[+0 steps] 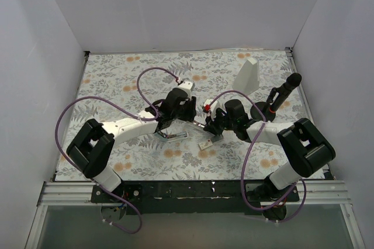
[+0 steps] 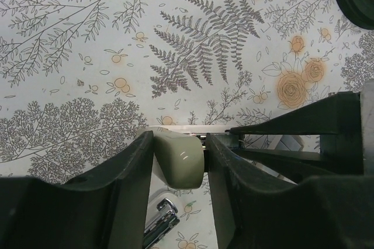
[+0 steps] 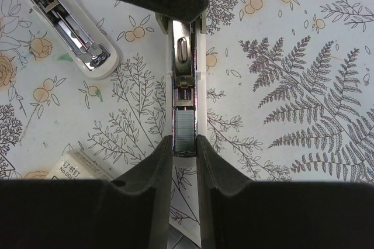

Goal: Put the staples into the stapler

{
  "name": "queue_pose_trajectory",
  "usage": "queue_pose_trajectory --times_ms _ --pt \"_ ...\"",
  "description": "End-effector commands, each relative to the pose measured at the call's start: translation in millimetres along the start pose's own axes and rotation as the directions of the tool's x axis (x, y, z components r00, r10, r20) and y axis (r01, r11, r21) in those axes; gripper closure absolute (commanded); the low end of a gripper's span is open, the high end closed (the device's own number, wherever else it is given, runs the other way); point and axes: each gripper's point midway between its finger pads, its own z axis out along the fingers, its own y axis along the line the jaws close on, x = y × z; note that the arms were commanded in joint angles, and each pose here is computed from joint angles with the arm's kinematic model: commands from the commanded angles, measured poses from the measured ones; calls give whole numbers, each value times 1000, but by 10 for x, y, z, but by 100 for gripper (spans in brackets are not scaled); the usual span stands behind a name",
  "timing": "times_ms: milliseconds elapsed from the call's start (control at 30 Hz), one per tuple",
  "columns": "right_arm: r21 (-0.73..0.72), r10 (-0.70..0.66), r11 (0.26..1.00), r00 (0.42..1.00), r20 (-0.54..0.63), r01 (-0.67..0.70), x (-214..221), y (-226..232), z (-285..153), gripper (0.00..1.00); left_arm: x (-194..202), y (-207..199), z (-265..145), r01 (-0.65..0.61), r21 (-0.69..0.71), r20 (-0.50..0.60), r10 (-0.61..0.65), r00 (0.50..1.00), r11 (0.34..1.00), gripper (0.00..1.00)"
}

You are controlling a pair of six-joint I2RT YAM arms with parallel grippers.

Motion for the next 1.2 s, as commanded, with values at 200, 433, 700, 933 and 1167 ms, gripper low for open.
queue_pose_trajectory --times_ms 200,433,700,933,1167 --pt "-39 -11 999 996 91 14 -185 55 64 91 90 -496 -102 91 131 19 -94 995 987 55" --pt "-49 -8 999 996 89 13 -185 62 83 91 31 -590 -169 129 176 52 -140 989 976 50" --pt "-50 -3 999 997 77 7 -162 55 95 90 -92 -416 -278 194 115 133 -209 969 974 41" --pt "-41 4 999 997 75 0 -206 45 65 70 -248 -40 -513 241 47 207 -246 947 969 30" --pt "-6 19 1000 997 81 -19 -237 35 -32 47 -405 601 -873 293 -70 331 -255 909 953 19"
